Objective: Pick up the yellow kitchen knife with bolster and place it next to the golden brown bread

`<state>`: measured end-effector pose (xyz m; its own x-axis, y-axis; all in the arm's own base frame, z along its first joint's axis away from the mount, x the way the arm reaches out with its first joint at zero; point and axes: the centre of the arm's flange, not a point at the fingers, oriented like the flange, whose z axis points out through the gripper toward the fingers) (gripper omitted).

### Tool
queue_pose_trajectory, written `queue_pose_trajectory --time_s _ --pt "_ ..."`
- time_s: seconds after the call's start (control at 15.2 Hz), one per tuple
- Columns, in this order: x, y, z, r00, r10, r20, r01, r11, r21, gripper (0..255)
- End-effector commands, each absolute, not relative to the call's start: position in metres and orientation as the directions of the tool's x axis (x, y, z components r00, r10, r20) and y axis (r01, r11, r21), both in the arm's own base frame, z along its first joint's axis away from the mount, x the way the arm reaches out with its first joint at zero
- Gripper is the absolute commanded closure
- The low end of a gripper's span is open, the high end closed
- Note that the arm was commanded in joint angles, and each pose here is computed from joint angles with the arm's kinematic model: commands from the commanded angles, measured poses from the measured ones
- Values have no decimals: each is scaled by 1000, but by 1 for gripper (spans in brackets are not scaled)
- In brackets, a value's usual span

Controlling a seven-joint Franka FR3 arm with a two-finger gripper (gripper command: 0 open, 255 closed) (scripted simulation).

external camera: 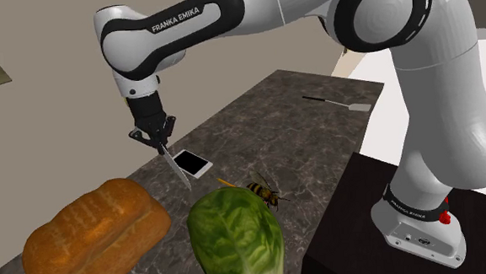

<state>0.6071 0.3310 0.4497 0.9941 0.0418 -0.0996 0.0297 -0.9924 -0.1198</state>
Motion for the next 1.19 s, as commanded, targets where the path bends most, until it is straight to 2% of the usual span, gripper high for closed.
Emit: queue_pose_trajectory --time_s 0.0,1.12 --pt "607 332 438 994 42 -99 30 -992 -120 255" --pt "607 332 349 994 42 -99 30 -992 -120 255"
